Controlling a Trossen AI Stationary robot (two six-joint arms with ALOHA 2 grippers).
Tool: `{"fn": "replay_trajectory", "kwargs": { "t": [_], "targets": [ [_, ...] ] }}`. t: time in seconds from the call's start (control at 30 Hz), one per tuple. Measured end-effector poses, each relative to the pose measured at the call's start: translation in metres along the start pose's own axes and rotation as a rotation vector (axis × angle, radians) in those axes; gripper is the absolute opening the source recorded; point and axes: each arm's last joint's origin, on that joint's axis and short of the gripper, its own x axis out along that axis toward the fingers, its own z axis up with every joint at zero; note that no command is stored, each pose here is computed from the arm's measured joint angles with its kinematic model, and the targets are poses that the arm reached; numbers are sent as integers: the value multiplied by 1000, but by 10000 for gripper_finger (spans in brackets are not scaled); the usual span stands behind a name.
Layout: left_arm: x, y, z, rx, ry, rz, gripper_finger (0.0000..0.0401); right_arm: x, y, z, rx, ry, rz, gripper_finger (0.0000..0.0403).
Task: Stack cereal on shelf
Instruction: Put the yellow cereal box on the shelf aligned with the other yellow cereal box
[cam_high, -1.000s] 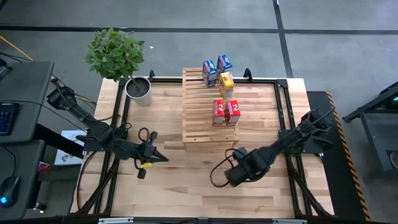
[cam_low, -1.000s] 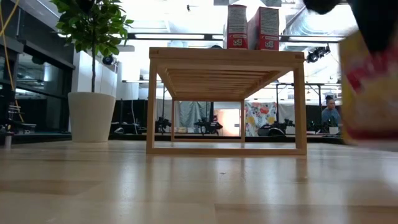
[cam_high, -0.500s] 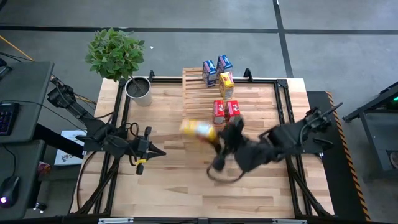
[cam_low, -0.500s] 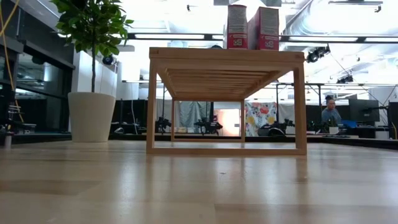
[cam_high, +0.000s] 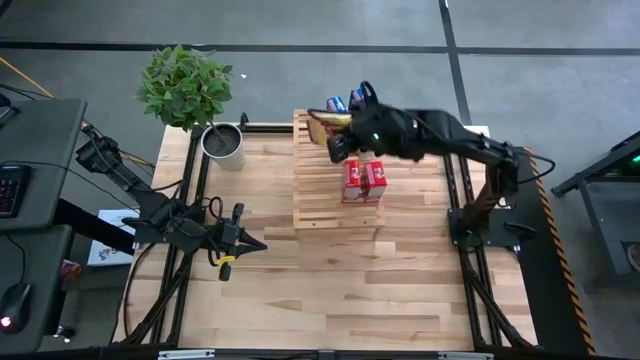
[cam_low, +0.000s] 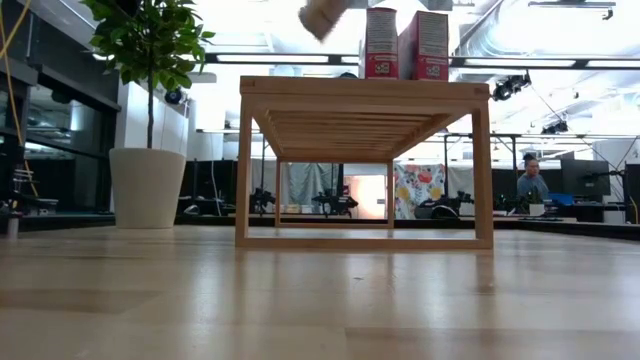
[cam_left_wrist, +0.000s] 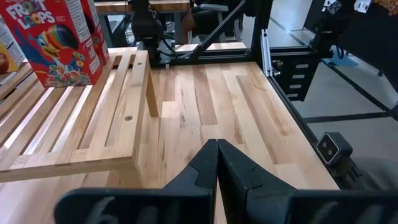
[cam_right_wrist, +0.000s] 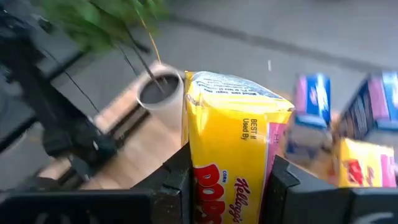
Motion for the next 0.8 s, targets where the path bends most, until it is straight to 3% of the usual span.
{"fn": "replay_trajectory", "kwargs": {
  "t": [0.2, 0.33, 0.8],
  "targets": [
    [0, 0, 1, 26, -7, -1, 0, 22, -33, 2, 17, 178, -120, 103],
    [0, -1, 7, 41, -55, -7, 0, 24, -41, 0, 20, 262, -111, 103],
    [-1, -1, 11, 66, -90, -9, 0, 47, -55, -1, 38, 344, -205, 103]
  ]
}}
